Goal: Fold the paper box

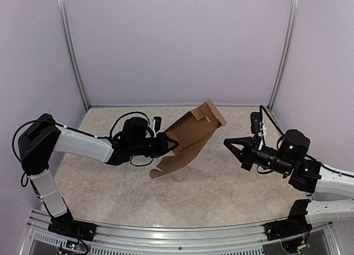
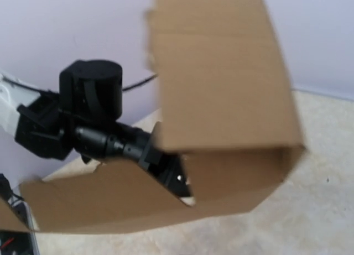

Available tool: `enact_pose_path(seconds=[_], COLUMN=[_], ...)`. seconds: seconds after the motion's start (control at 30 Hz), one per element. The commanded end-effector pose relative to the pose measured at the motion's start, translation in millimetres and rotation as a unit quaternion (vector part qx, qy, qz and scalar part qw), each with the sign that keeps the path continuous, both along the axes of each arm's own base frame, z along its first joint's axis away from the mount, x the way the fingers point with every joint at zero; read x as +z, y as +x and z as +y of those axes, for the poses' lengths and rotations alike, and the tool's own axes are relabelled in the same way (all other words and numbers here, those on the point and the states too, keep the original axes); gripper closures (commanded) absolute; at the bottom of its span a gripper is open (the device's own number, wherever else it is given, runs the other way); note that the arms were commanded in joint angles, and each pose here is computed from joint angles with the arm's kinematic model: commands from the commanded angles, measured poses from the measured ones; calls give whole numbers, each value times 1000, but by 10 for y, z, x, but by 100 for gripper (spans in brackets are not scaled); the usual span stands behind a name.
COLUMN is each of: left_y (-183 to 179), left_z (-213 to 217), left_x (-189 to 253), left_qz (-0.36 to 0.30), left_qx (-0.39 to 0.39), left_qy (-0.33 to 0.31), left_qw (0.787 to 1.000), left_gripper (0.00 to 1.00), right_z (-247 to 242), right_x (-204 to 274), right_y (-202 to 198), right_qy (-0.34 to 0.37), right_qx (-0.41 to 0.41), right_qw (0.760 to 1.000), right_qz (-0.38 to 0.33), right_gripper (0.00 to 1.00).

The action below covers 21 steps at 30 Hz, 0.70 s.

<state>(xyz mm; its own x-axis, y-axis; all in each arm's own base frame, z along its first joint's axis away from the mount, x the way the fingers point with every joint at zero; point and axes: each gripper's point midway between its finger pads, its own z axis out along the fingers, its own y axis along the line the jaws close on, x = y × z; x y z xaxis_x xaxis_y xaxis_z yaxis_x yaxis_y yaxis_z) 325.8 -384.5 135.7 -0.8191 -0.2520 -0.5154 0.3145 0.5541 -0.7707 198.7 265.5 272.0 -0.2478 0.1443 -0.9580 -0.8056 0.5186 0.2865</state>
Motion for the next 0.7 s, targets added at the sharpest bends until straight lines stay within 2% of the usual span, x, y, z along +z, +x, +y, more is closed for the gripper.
enact_pose_path(seconds=[0.0, 0.67], left_y=[-109, -250], left_z=[-97, -176], left_x=[326, 417], left_qz=[0, -8], left_qx=[-30, -49], left_qy=[-77, -72], left_qw=[997, 996], left_gripper=[100, 100], right_z=[21, 327], right_x=[185, 720], right_y=[-26, 85], right_qy=[19, 53], right_qx=[8, 41], right_qw=[999, 996], right_qz=[-24, -61], right_gripper=[100, 100])
